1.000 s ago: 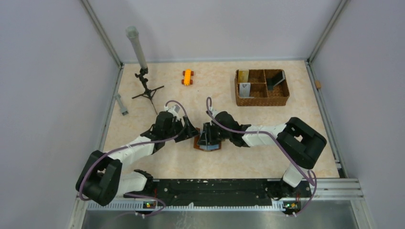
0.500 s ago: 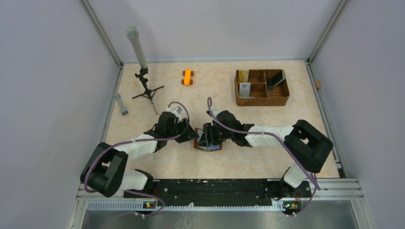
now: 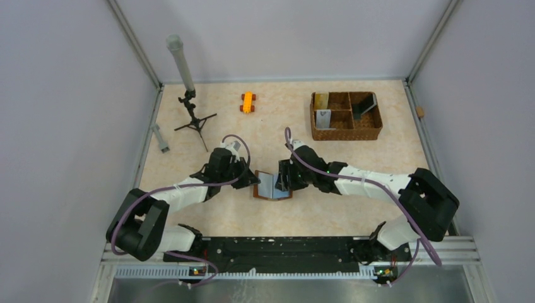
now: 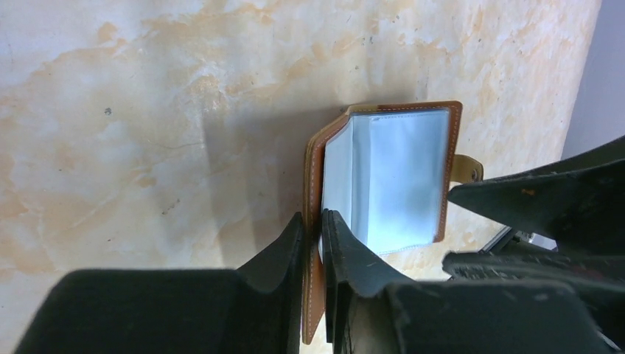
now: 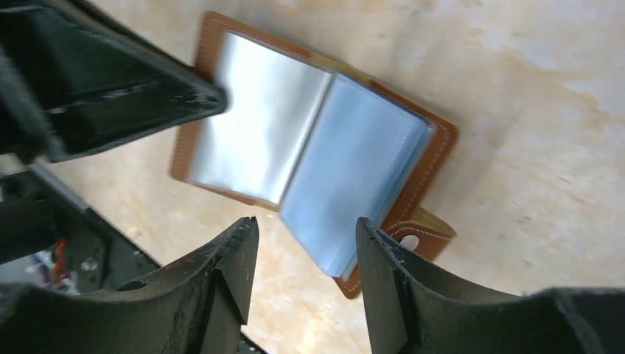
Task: Put the credit cards into the card holder
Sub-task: Open the card holder at the center of the board.
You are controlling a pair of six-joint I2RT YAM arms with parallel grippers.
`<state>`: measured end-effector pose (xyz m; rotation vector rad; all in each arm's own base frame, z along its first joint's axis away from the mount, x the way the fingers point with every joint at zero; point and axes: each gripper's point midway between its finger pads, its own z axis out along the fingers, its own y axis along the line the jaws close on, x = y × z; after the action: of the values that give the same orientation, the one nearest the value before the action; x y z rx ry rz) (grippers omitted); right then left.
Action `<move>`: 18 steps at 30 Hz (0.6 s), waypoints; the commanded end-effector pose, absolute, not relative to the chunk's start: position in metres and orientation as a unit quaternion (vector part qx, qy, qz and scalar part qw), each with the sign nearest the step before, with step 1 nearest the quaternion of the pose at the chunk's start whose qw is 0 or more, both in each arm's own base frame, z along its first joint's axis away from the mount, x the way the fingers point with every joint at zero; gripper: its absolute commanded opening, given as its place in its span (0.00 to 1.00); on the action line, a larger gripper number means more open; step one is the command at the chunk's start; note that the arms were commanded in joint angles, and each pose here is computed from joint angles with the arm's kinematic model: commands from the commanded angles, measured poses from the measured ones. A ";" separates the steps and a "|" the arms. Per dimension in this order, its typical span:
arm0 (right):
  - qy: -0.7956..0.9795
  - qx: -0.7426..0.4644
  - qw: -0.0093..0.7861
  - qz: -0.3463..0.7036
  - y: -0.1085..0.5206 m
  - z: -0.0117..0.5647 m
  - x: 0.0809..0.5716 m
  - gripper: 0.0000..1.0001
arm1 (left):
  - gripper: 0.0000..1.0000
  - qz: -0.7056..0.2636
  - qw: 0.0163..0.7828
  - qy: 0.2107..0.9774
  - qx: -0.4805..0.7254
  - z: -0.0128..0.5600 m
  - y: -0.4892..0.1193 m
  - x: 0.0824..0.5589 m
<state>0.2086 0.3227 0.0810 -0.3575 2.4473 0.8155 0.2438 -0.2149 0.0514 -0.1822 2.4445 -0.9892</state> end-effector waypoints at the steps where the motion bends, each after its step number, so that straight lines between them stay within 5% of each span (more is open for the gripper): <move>1: 0.917 -0.112 0.296 0.244 0.303 0.087 0.223 0.51 | 0.16 -0.375 0.269 0.885 -0.061 0.063 -0.217 0.251; 18: 0.908 -0.103 0.283 0.292 0.321 0.087 0.220 0.37 | 0.12 -0.374 0.267 0.886 -0.059 0.064 -0.217 0.251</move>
<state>0.2114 0.3141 0.0748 -0.2920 2.4754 0.7543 0.2433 -0.2152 0.0517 -0.1803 2.4450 -0.9919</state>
